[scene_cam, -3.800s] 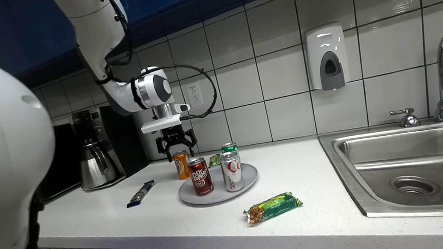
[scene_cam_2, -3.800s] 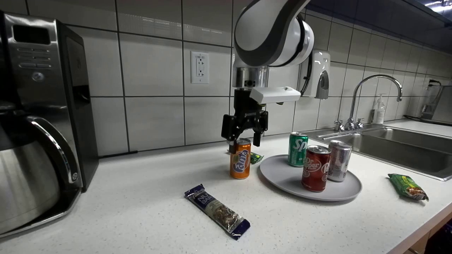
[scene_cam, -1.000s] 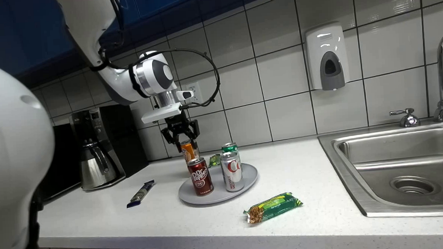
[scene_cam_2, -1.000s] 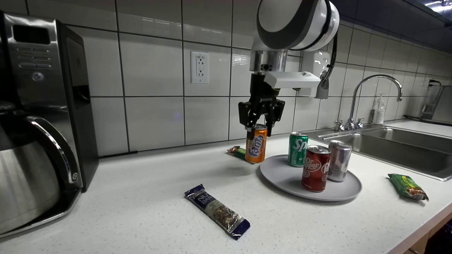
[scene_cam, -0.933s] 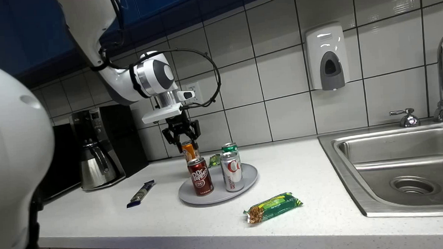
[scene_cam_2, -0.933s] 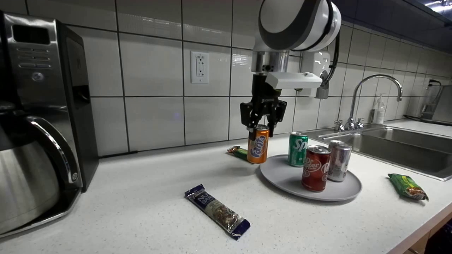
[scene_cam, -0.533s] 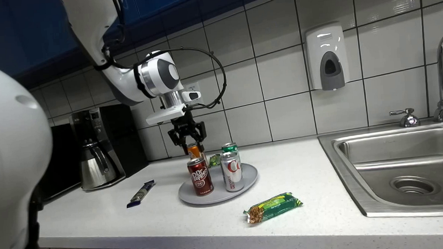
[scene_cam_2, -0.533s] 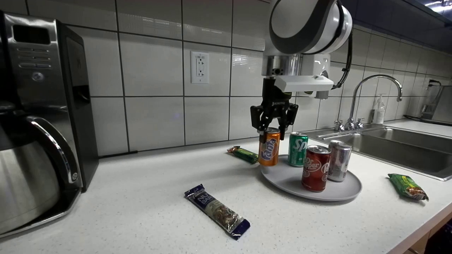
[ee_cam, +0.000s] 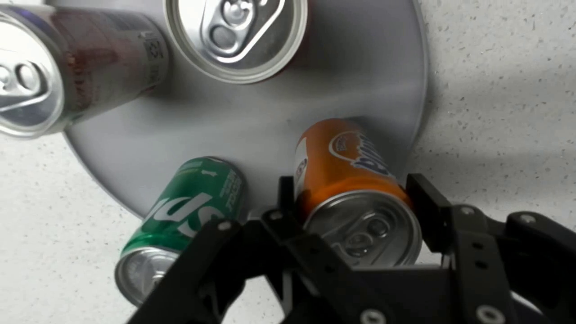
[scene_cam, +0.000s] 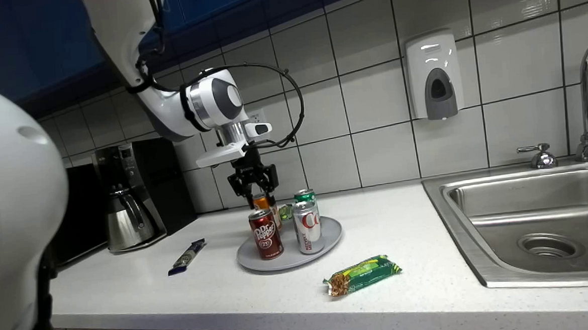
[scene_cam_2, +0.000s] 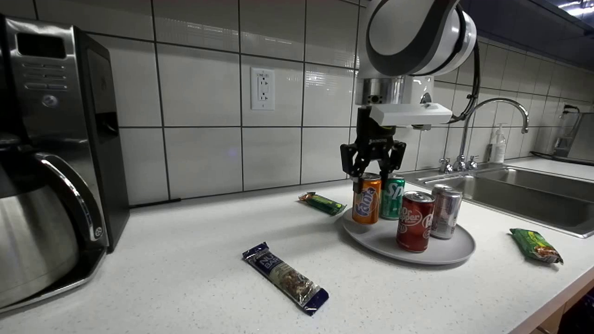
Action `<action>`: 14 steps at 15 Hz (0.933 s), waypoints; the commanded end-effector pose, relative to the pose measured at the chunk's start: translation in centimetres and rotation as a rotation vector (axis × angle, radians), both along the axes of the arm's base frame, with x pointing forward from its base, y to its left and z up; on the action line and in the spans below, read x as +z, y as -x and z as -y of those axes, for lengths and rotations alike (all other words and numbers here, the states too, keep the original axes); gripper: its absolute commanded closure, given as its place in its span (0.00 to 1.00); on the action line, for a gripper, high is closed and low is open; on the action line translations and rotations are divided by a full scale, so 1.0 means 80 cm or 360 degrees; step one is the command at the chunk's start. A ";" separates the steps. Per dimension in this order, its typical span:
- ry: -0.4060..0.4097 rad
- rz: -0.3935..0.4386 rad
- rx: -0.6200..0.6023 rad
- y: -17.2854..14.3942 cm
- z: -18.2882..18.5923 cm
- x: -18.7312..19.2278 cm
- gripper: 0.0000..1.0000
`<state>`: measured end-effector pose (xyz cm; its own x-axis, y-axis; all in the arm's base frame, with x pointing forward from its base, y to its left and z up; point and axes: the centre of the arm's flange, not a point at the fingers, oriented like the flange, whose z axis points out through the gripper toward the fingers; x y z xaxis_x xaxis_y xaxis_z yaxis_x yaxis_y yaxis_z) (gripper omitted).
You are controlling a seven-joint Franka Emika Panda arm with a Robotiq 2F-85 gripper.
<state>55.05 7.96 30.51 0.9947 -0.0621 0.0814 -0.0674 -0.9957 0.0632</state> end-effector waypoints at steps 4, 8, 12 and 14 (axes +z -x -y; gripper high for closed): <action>0.0017 -0.0003 -0.0148 0.026 0.022 0.012 0.62; 0.0011 -0.0016 -0.0177 0.029 0.029 0.008 0.62; 0.0006 -0.0030 -0.0181 0.028 0.033 0.004 0.12; 0.0008 -0.0028 -0.0183 0.027 0.034 0.005 0.05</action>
